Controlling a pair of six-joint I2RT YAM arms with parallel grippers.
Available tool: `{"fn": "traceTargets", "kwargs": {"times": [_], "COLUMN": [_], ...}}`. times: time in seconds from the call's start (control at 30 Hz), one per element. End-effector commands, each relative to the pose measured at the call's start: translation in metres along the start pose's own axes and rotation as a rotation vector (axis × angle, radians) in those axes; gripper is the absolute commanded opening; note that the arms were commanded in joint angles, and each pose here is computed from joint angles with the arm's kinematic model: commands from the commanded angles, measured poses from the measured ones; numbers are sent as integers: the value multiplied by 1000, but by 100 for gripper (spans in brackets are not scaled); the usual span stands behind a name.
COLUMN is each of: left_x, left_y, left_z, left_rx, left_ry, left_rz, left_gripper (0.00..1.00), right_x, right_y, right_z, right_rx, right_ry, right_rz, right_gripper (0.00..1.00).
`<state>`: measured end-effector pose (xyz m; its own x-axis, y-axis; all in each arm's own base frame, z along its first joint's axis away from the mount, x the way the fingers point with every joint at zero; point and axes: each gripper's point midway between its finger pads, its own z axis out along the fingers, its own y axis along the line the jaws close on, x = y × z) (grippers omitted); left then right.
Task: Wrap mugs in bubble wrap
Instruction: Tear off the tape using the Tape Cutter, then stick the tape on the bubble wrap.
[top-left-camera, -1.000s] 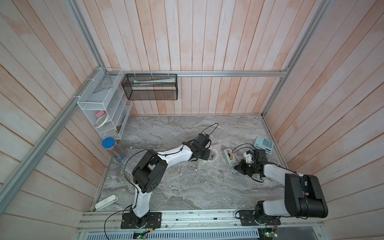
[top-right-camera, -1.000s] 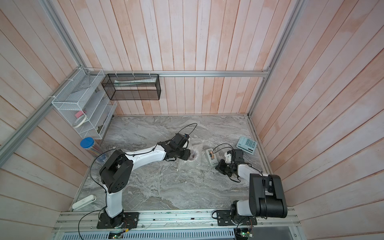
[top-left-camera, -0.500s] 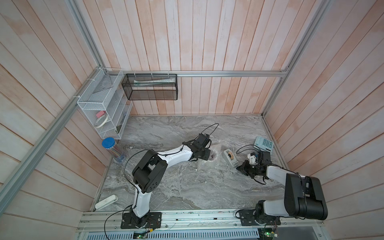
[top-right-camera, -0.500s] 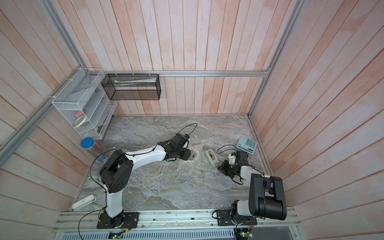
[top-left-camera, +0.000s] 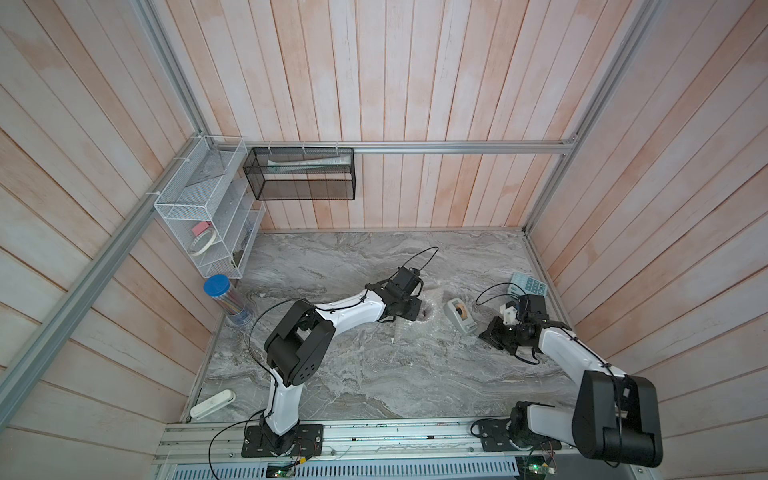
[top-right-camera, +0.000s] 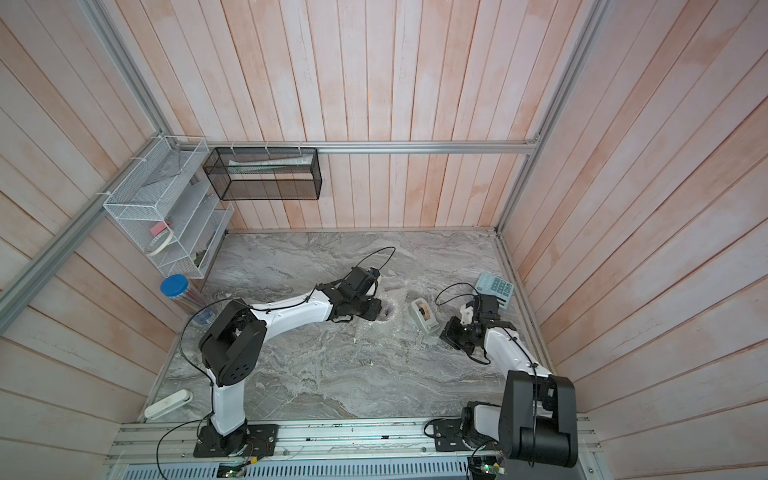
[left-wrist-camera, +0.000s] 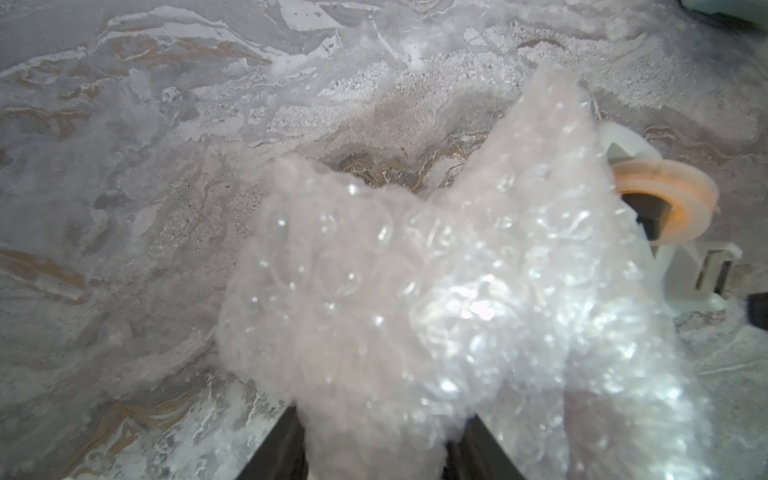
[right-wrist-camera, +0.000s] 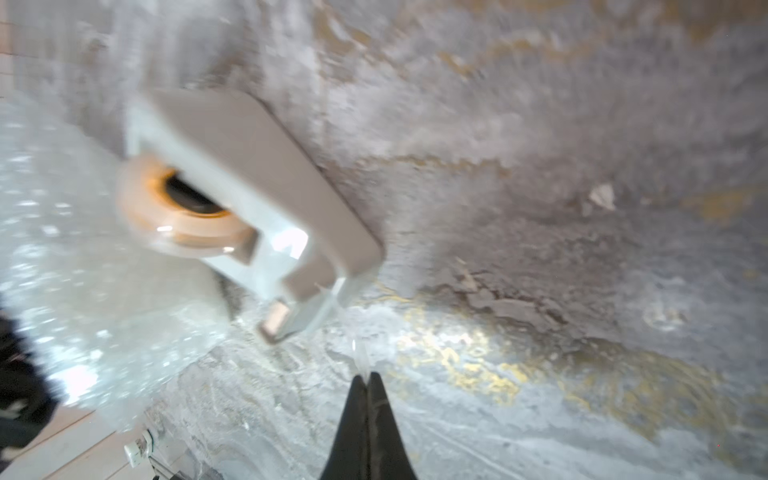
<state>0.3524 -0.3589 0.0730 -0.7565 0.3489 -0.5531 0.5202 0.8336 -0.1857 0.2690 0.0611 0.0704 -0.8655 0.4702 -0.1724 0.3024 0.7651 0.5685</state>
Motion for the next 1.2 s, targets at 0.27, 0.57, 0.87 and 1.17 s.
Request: {"fn": "traceTargets", "kwargs": {"times": [0.27,0.57,0.87,1.17], "left_x": [16,16,17,14], "left_y": [-11,-8,-8,-8], "left_z": [-2,-5,-4,-6], "left_rx": [47,40,40,42], "left_ry": [0,0,4,-2], "left_rz": [66,64,62,66], "left_gripper": [53,54,54,54], "right_x": [15,37,35,35], "right_y": [148,172,172,158], "right_z": [-19,6,27,58], "right_rx": [-327,-365,-376,-317], "right_ry": [25,122,163,262], "right_rz": [-388,-521,-535,-524], "right_gripper": [0,0,0,0]}}
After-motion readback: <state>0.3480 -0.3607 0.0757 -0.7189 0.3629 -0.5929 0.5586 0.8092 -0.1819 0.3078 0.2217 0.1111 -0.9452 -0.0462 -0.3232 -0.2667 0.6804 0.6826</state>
